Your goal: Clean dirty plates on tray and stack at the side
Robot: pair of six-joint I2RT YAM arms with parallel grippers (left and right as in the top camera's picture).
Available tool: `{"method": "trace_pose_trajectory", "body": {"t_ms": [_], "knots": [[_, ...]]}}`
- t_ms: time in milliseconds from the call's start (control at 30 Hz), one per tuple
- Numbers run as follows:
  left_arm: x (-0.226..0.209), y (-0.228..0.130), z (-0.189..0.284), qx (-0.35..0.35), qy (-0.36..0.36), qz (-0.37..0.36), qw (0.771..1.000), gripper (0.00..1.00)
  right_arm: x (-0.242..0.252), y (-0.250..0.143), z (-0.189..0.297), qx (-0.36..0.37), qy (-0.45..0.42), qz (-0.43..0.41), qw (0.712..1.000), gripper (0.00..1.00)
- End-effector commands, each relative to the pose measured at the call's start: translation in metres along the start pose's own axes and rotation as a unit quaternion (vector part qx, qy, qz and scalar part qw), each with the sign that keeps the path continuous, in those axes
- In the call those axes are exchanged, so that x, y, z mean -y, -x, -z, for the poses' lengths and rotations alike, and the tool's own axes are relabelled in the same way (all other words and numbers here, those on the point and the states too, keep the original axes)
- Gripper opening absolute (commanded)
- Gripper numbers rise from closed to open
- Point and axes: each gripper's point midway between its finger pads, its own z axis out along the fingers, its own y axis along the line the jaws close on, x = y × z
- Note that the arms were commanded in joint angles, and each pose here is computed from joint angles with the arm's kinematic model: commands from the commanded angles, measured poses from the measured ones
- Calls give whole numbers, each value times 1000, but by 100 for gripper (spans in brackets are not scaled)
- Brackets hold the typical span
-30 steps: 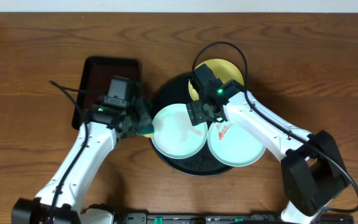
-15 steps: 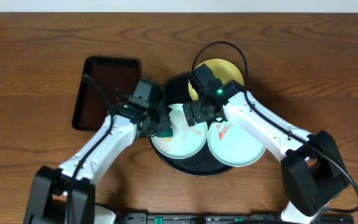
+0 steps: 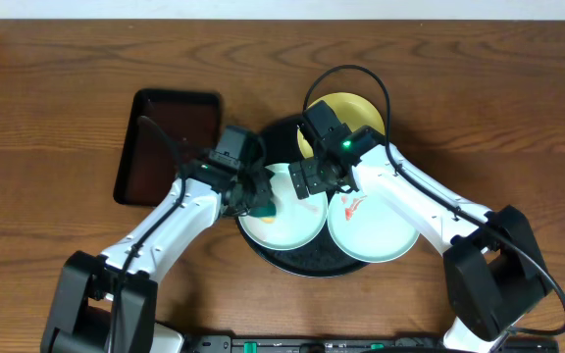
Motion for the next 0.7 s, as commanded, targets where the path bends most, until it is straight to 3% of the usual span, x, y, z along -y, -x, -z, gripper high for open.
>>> {"method": "trace_pose_trajectory", "body": {"t_ms": [0,67,167,333,467,667], "knots": [[10,-8,-3,-3,-3,-15,1000,8,4,2,3,6,-8,-5,1000,99],[15,-10,-4,0,-6,-24,1000,8,4,1,3,5,-9,-4,1000,99],[14,-8,-4,16,6,-24,1000,8,5,-2,2,-1,-11,-4,1000,79],[13,-9,-5,17,10,-21,1000,8,5,-8,-3,-15,-7,-5,1000,80],[11,-11,-7,16,11,-12,1000,8,-1,-12,-12,-30,7,-4,1000,59],[10,-11,-8,16,11,-12,1000,8,-4,-25,-37,-66,12,-4,998,41]]}}
